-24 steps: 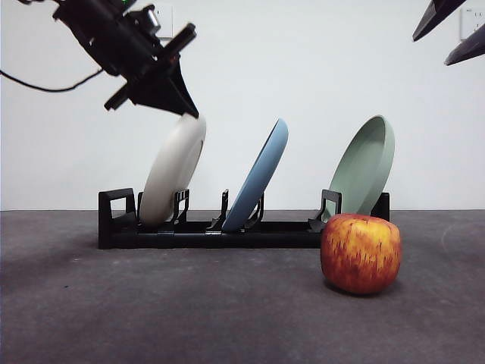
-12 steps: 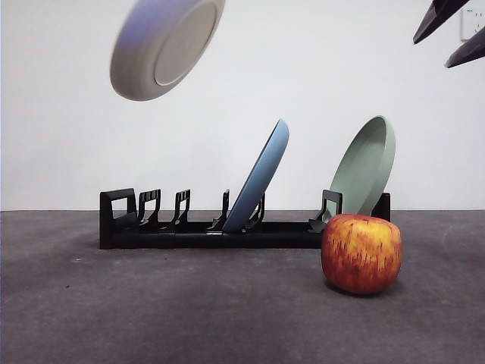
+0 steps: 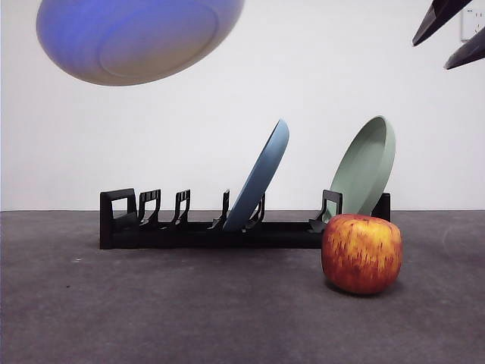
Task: Take the yellow plate from the plate rack,put the plate on the table,take the apple from the table,put the apple in the plate
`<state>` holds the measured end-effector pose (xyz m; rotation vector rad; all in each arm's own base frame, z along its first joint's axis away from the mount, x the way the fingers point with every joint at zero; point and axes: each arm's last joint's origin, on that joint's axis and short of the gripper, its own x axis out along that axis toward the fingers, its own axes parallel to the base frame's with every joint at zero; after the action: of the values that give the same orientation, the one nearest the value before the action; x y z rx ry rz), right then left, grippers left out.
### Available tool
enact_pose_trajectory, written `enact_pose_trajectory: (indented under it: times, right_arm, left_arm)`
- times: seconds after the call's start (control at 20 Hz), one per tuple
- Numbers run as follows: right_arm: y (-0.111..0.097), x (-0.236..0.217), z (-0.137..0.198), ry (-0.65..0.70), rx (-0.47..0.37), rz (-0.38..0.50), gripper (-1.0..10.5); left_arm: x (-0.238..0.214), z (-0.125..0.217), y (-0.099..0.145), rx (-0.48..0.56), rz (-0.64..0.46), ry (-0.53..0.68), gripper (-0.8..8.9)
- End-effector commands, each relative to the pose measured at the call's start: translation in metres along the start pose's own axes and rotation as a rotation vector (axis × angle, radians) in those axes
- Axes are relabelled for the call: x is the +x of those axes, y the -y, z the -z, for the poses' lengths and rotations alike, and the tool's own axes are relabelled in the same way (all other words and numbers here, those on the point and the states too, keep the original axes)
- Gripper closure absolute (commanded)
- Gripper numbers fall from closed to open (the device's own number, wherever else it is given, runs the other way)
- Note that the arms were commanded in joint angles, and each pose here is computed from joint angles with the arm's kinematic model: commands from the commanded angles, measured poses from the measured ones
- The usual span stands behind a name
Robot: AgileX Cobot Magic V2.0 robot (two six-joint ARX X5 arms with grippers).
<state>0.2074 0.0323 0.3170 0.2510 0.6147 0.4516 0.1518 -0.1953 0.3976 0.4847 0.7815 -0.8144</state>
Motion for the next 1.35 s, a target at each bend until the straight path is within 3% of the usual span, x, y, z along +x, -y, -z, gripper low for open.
enact_pose_trajectory:
  times: [0.05, 0.5, 0.8, 1.1, 1.2, 1.3, 1.35]
  right_arm:
    - [0.000, 0.000, -0.002, 0.006, -0.013, 0.002, 7.0]
    - [0.000, 0.000, -0.002, 0.006, -0.012, 0.002, 7.0]
    - [0.000, 0.000, -0.002, 0.006, -0.012, 0.002, 7.0]
    - [0.000, 0.000, -0.001, 0.006, -0.012, 0.001, 7.0]
    - [0.000, 0.000, -0.001, 0.005, -0.012, 0.000, 6.9]
    - [0.000, 0.000, -0.001, 0.005, -0.013, -0.001, 6.9]
    - [-0.001, 0.000, -0.001, 0.005, -0.017, -0.002, 6.8]
  left_arm:
    - [0.020, 0.008, 0.012, -0.005, -0.015, -0.036, 8.22]
    - [0.131, 0.055, 0.031, -0.014, -0.015, -0.140, 8.22]
    - [0.203, 0.064, 0.038, 0.038, -0.061, -0.244, 8.22]
    - [0.229, 0.075, 0.041, 0.048, -0.062, -0.316, 8.20]
    - [0.229, 0.075, 0.042, 0.052, -0.059, -0.322, 7.67]
    - [0.228, 0.075, 0.040, 0.048, -0.067, -0.323, 5.56]
    - [0.226, 0.074, 0.040, 0.046, -0.068, -0.318, 5.28]
